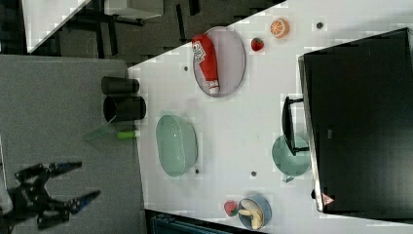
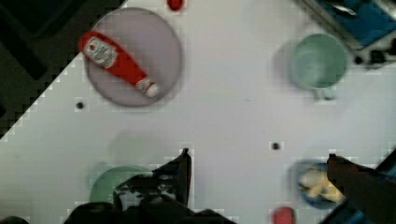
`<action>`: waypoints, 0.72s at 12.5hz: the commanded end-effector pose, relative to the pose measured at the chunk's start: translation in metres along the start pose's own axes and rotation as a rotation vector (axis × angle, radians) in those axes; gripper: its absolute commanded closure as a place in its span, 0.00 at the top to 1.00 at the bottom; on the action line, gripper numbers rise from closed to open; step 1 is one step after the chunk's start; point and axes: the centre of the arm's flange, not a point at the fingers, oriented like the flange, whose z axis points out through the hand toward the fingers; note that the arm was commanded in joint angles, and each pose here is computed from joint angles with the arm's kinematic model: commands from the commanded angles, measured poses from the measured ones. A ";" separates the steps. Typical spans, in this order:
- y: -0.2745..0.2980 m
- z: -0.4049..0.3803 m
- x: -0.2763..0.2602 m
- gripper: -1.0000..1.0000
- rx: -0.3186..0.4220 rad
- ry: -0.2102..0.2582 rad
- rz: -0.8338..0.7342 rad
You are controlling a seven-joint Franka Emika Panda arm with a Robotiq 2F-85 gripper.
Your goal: Drag strainer left to right.
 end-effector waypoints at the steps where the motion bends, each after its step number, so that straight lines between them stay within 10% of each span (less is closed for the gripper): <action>1: -0.089 0.118 -0.079 1.00 -0.194 -0.109 0.028; 9: -0.176 0.278 -0.212 1.00 -0.187 -0.163 0.438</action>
